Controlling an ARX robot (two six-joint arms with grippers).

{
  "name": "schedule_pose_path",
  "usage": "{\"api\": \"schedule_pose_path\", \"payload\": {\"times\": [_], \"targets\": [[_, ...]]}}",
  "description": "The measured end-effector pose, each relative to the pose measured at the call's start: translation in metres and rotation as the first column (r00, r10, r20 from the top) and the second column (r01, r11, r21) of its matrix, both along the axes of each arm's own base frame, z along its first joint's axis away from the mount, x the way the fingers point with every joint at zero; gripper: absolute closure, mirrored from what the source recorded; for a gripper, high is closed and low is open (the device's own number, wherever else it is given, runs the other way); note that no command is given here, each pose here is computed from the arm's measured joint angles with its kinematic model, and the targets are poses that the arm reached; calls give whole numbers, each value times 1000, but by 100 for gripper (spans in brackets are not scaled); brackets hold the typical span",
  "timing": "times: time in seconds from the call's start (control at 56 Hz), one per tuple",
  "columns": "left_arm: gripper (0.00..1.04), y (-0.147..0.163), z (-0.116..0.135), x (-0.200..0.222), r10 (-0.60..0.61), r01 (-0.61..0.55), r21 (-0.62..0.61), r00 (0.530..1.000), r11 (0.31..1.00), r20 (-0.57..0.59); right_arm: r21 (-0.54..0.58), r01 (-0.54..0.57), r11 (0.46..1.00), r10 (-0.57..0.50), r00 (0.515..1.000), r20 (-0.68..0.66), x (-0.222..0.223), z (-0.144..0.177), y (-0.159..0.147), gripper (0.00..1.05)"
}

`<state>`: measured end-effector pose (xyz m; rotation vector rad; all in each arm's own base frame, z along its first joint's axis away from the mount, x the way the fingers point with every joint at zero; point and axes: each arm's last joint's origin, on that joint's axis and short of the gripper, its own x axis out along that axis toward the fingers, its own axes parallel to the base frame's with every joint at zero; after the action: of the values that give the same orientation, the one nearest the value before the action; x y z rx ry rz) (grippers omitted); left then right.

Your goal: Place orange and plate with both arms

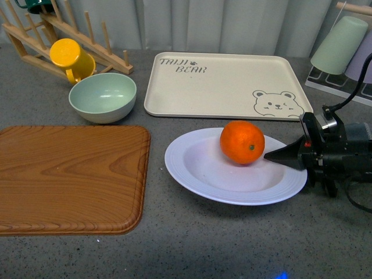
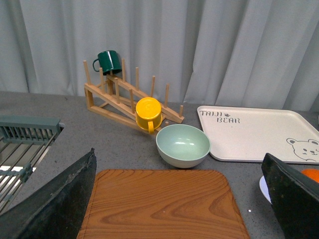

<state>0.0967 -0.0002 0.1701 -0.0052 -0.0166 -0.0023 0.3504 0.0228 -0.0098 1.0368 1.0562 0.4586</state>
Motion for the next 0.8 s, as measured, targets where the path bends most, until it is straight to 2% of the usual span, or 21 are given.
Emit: {"api": "schedule_pose_path", "payload": {"times": [0.214,0.429,0.643,0.804], "targets": [[6,0,0,0,0,0,0,1000,1000,0,68,36,997,-48,981,187,3,27,1,101],[6,0,0,0,0,0,0,1000,1000,0,45,205,978,-209,924,320,19,58,6,101],[6,0,0,0,0,0,0,1000,1000,0,-1,401,916,-366,838,405,35,65,29,101],[6,0,0,0,0,0,0,1000,1000,0,8,465,886,-426,805,413,52,56,52,101]]}}
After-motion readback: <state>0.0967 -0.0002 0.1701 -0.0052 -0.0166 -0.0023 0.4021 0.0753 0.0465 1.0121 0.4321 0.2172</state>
